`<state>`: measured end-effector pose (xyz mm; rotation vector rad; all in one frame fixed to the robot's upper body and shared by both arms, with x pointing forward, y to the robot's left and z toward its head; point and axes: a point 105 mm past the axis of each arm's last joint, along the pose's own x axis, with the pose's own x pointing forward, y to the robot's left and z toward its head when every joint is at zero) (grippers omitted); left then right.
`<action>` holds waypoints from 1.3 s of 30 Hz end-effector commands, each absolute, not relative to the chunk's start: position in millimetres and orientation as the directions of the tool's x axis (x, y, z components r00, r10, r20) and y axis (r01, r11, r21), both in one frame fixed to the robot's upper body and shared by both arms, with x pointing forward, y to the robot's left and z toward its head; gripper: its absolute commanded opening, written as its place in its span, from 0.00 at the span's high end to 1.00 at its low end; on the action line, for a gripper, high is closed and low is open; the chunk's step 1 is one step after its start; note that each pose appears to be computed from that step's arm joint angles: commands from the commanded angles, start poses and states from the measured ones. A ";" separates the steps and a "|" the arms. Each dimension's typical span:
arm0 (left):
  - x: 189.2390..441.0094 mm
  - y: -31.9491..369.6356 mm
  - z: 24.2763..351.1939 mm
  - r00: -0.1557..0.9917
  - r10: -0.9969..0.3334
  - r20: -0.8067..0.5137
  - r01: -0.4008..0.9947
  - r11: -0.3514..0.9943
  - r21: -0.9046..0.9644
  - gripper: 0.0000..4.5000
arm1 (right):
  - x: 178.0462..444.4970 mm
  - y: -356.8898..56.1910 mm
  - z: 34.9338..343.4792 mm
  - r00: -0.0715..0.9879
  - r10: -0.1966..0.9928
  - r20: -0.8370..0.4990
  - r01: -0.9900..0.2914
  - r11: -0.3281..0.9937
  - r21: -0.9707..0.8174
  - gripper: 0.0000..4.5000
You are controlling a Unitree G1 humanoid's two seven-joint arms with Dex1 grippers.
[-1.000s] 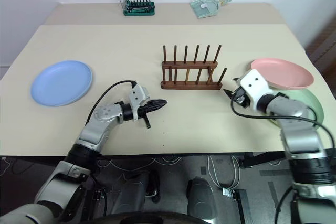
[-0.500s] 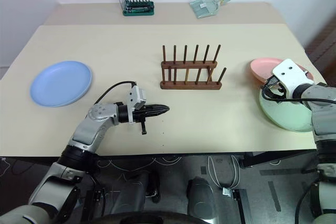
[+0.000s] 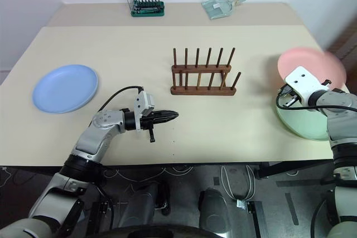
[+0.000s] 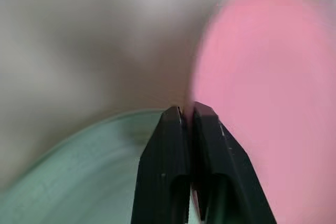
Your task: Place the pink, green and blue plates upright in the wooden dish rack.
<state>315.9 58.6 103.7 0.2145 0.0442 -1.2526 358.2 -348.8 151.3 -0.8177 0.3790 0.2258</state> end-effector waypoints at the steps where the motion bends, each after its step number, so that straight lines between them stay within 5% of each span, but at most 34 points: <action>1: 315.2 58.0 110.5 0.317 -0.939 -0.132 0.940 0.293 0.176 1.00 | 360.5 -339.4 177.9 0.941 0.082 -0.328 -0.308 0.605 -0.734 1.00; 6: 318.3 59.5 107.6 0.333 -0.934 -0.128 0.933 0.307 0.188 1.00 | 361.5 -316.1 219.4 0.978 0.143 -0.153 -0.206 0.514 -0.832 1.00; 10: 322.0 61.1 108.6 0.353 -0.929 -0.109 0.924 0.328 0.197 1.00 | 353.6 -266.3 277.5 0.938 0.331 0.098 -0.154 0.655 -0.740 1.00; 13: 323.5 60.8 108.6 0.353 -0.929 -0.108 0.924 0.328 0.197 1.00 | 341.7 -236.7 305.1 0.868 0.442 0.227 -0.223 0.756 -0.616 1.00; 16: 324.8 59.2 109.7 0.354 -0.929 -0.107 0.923 0.328 0.201 1.00 | 314.5 -180.8 329.7 0.677 0.630 0.379 -0.505 0.773 -0.383 1.00; 22: 324.5 60.2 111.3 0.360 -0.928 -0.100 0.920 0.335 0.204 1.00 | 299.4 -163.5 319.0 0.574 0.689 0.442 -0.760 0.650 -0.028 1.00; 39: 317.8 61.6 128.0 0.353 -0.935 -0.042 0.922 0.341 0.182 1.00 | 317.7 -186.1 287.2 0.635 0.653 0.414 -0.767 0.597 0.234 1.00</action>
